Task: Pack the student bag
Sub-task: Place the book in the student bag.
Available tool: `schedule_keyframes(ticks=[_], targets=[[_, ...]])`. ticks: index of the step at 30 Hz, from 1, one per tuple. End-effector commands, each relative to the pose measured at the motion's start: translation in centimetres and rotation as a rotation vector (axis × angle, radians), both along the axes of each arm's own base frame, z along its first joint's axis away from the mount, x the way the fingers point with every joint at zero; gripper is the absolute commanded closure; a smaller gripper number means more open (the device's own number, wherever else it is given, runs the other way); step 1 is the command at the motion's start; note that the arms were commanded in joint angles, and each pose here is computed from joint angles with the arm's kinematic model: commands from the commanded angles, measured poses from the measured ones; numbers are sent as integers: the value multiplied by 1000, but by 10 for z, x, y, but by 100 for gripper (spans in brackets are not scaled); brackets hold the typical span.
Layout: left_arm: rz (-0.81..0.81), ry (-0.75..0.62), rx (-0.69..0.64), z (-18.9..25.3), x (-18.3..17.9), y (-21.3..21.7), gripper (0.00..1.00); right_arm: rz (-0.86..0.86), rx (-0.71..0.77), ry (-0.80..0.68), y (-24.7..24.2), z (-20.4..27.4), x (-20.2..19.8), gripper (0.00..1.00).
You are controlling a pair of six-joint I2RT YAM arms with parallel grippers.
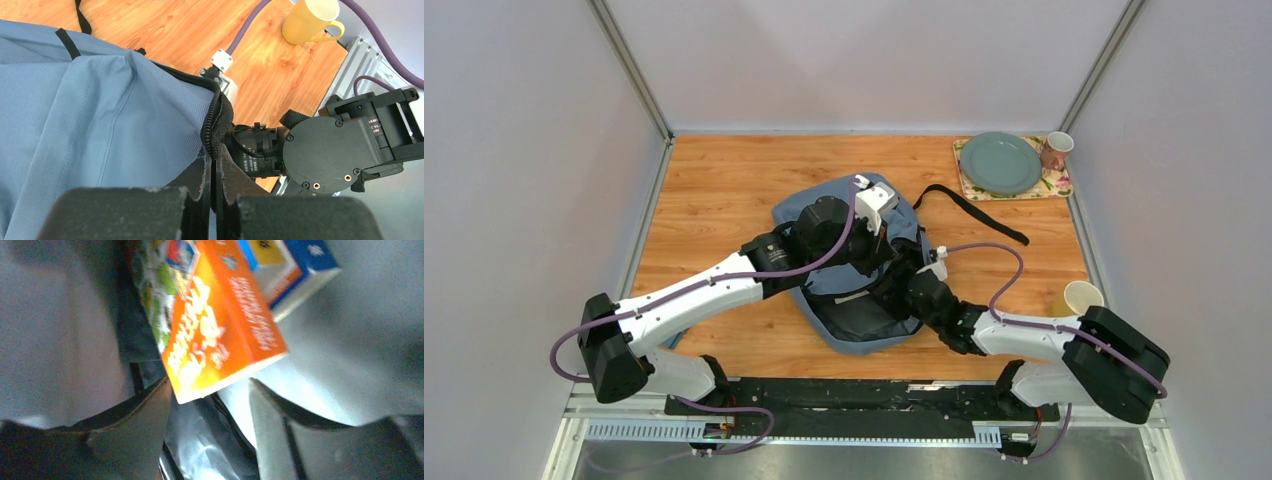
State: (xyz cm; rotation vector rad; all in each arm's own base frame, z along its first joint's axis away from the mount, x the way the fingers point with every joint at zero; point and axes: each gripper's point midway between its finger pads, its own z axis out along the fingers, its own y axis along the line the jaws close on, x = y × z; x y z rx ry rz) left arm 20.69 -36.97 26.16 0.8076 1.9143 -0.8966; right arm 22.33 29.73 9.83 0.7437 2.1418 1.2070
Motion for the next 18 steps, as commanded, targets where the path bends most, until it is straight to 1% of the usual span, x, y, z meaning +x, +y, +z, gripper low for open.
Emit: schedule_keyframes(ticks=[1,3,5,6,8,10,12,14,16,18], targets=[[-26,-59,-145,48,-7,-5,100,-16,-47,17,-14,-16,-11,46],[-27,-56,-142,46,-8,-5,100,-31,-41,17,-15,-15,-9,66],[-26,-52,-142,45,-8,-4,100,-47,-45,14,-14,-14,-3,81],[-27,-51,-144,46,-8,-4,100,-62,-61,-6,-14,-13,2,83],[-30,-45,-145,45,-10,-4,100,-73,-59,-23,-6,-5,15,92],[-32,-41,-141,44,-10,-4,100,-80,-64,-32,-1,-2,27,93],[-29,-37,-136,43,-10,-2,100,-90,-46,-70,7,13,39,93],[-25,-34,-129,41,-11,0,100,-105,-45,-68,9,14,49,93],[-21,-33,-122,38,-12,2,100,-111,-39,-78,7,15,51,93],[-12,-37,-107,34,-11,6,100,-120,-53,-79,-3,8,45,92]])
